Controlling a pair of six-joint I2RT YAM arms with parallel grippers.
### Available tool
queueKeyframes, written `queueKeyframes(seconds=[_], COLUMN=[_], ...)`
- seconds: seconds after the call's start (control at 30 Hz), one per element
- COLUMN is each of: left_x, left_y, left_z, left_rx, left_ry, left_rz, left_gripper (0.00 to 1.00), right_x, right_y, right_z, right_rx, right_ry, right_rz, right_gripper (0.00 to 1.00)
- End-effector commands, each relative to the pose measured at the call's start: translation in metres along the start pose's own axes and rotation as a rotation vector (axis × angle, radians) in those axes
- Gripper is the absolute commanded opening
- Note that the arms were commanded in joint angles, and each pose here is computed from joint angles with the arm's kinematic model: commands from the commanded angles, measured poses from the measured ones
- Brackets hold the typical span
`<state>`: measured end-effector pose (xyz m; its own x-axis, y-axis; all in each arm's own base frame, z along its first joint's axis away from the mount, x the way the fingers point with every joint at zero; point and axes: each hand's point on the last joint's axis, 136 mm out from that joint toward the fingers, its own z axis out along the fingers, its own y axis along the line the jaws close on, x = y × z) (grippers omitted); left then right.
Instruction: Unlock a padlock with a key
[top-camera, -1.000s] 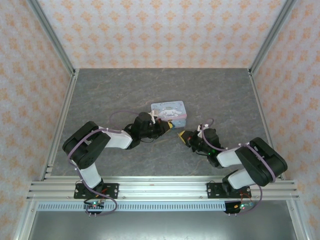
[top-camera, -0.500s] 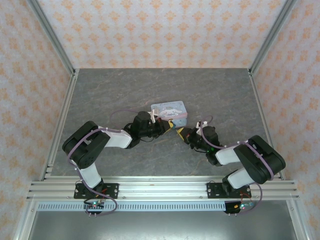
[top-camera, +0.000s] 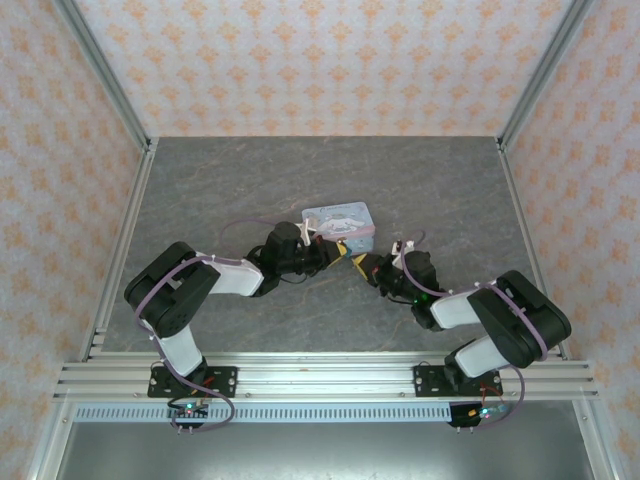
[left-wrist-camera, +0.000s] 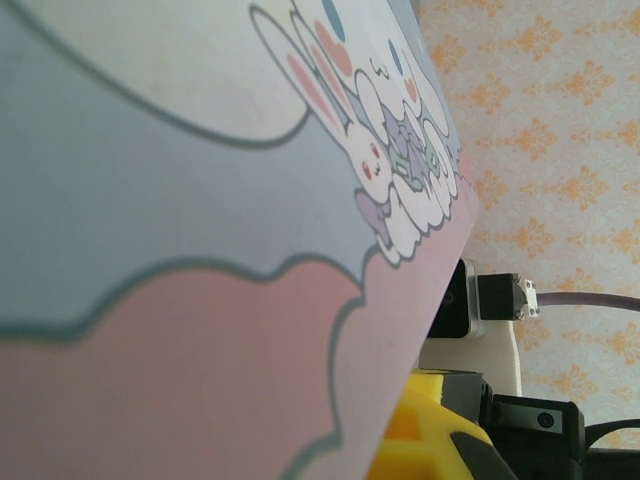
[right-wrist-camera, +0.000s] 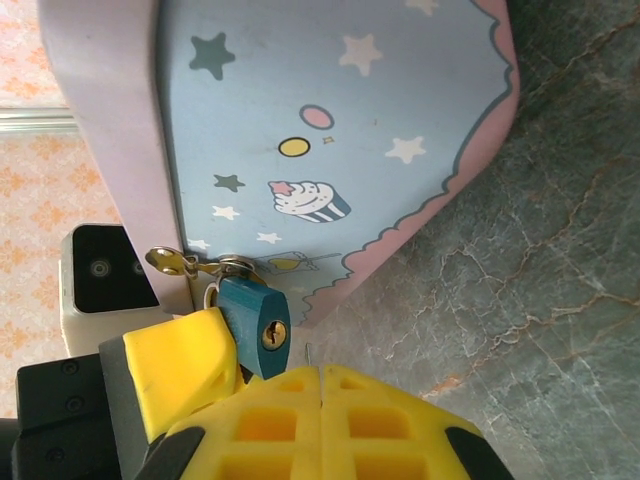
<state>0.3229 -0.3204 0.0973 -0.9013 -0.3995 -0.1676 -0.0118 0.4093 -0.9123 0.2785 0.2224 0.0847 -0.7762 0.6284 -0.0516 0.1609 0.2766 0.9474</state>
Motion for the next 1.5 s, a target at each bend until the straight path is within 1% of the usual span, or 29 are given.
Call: queueKeyframes(seconds=[0.0,0.5,0.8,1.0,1.47], left_x=[-0.008,-0.008,-0.008,-0.004,-0.004], left_y=[-0.022,-0.022,-0.030,-0.034,-0.041], left_z=[0.000,0.000,0.001,-0.001,-0.004], left_rx=[0.074,0.075,0.138,0.149,0.164], left_ry=[-0.010,-0.010,-0.010,0.014,0.044], left_rz=[0.041,0.035,-0.020,-0.021,-0.024], left_gripper=[0.00,0.00,0.00,0.00,0.00], right_x=[-0.006,-0.009,-0.009,-0.011,-0.016], right_y=[0.016,0.022,0.022,0.029,0.035], right_z=[0.003,0.008,0.010,0.008,0.006], right_rx=[-0.043,-0.049,-0.062,-0.089,-0.126], right_ry=[-0.008,-0.004,0.001,0.006,0.079], right_rz=[-0.020,-0.022,-0.017,-0.031,-0.066], right_gripper=[0.00,0.00,0.00,0.00,0.00])
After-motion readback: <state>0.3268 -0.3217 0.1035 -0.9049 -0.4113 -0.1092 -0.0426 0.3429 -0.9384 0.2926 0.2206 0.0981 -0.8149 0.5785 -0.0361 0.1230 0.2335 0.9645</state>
